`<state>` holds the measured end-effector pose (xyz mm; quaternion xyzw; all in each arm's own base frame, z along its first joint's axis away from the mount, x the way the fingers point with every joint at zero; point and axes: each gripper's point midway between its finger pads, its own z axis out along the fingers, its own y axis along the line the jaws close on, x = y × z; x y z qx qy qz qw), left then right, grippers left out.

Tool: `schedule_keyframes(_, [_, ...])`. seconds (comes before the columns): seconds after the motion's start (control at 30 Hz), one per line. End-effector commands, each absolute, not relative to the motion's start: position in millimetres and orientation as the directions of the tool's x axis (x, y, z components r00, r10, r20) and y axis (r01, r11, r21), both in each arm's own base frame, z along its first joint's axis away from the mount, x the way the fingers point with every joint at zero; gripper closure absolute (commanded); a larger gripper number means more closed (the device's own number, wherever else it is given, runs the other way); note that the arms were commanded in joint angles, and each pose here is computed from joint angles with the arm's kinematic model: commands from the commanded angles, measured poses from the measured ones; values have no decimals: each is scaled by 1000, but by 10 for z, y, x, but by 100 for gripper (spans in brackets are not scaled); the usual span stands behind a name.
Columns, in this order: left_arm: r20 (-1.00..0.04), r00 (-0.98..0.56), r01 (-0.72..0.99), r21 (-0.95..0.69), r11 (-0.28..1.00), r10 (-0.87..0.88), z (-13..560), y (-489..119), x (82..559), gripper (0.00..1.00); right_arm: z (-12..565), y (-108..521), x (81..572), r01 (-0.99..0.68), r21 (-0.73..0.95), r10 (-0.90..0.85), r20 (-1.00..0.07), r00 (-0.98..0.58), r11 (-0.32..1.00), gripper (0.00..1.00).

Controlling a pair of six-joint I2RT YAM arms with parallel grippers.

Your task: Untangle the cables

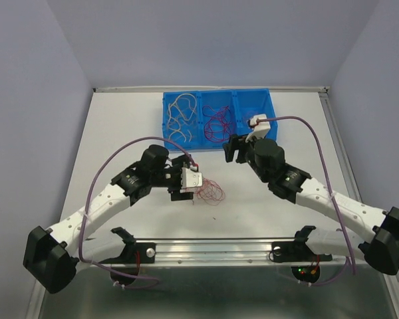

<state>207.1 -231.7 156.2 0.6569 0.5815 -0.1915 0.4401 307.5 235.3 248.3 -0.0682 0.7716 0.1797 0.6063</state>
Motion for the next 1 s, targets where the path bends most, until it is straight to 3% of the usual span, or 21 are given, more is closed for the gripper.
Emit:
schedule_keyframes(0.0, [-777, 333, 930, 364, -51, 535, 1698, -2455, 1969, 6, 2854, 2291, 3084, -301, 225, 177, -968, -179, 927, 22])
schedule_keyframes(0.2, [-757, 318, 945, 301, -127, 572, 1382, -2551, 1968, 16, 2901, 2259, 3057, -302, 233, 189, -967, -169, 924, 22])
schedule_keyframes(0.4, [-783, 297, 949, 304, -79, 546, 1487, -2718, 2101, 29, 2903, 2269, 3056, -306, 235, 190, -967, -171, 923, 22])
schedule_keyframes(0.63, [-793, 297, 949, 308, -71, 531, 1514, -2865, 2094, 34, 2888, 2287, 3060, -309, 237, 189, -966, -176, 921, 22])
schedule_keyframes(0.87, [-770, 265, 957, 284, -60, 580, 1375, -2980, 2098, 57, 2897, 2278, 3055, -307, 239, 193, -966, -174, 921, 22])
schedule_keyframes(0.97, [-765, 259, 955, 293, -39, 589, 1370, -2992, 2124, 82, 2901, 2269, 3054, -306, 242, 196, -965, -173, 921, 22])
